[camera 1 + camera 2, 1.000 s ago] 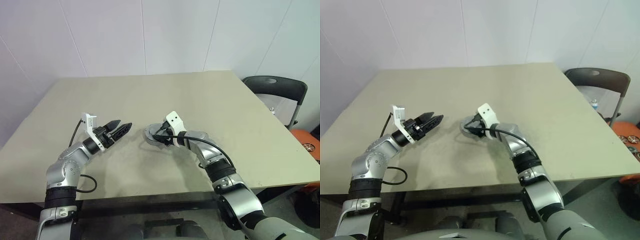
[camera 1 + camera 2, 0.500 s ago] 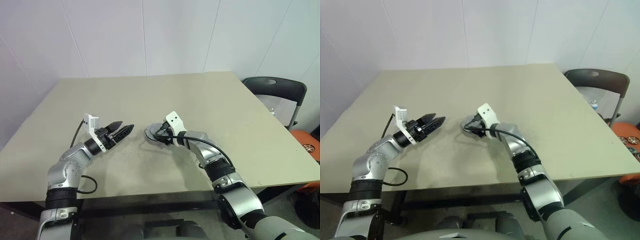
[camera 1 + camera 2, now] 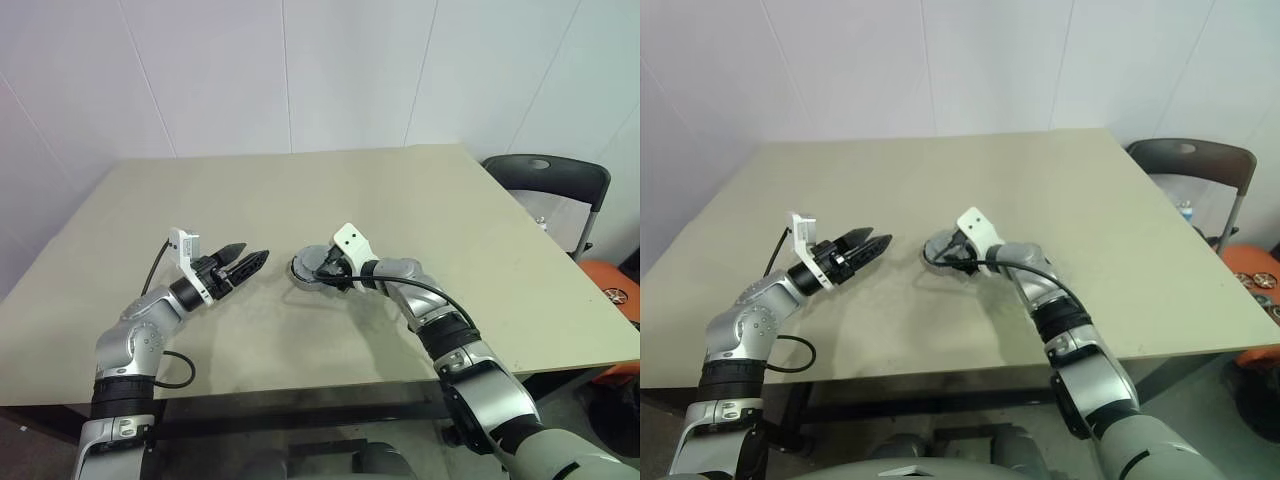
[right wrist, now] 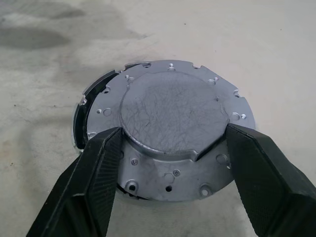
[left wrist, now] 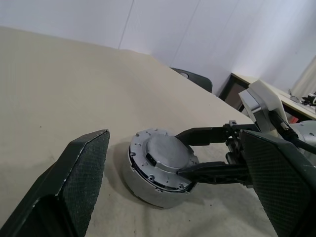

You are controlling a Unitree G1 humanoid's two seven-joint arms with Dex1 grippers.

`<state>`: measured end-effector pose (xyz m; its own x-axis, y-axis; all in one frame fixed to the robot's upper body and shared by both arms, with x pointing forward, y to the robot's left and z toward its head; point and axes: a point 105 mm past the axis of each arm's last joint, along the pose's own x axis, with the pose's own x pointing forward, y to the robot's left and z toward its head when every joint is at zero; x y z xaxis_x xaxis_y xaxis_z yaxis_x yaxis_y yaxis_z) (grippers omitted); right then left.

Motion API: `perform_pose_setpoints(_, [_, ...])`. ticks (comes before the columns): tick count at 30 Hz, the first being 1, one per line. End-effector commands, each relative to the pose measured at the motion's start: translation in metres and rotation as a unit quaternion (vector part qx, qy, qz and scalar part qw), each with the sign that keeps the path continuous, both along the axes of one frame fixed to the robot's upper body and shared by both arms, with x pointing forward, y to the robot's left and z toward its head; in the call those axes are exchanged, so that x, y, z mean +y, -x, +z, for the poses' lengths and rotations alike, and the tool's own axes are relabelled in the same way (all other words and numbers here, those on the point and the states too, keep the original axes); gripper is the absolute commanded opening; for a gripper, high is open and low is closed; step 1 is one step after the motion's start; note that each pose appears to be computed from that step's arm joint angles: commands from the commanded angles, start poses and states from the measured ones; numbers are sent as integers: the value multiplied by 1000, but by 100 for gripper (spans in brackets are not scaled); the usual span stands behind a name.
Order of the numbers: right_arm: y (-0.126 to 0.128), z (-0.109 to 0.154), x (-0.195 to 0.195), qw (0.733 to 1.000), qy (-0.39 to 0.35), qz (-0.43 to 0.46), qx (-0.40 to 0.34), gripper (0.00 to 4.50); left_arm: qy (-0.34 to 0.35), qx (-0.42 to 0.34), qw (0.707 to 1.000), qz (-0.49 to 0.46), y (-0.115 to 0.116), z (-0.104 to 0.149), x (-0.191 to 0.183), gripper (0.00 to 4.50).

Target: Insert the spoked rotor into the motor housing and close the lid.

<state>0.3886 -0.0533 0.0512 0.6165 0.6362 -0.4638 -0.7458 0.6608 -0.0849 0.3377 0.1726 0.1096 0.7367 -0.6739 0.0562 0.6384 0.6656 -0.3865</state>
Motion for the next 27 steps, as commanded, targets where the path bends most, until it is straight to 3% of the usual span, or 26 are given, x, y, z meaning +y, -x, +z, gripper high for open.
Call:
perform_pose_setpoints(1, [15,-43,-19,996,16,-38,84,322,-7,-29,1000,0,0,13,2,450])
perform_pose_setpoints(17, [-12,-10,10,997,-31,-76,-13,322,-8,-37,999,6,-3,17,4,450])
perform_pose_setpoints(22, [-4,-13,27,999,-29,-37,2,322,-9,-38,999,8,-3,17,5,450])
perform_pose_setpoints(25, [9,-13,35,999,-45,15,22,384,-9,-38,999,10,-2,17,6,450])
perform_pose_setpoints(27, [14,-12,36,998,-47,32,26,448,-9,-37,999,10,-2,17,6,450])
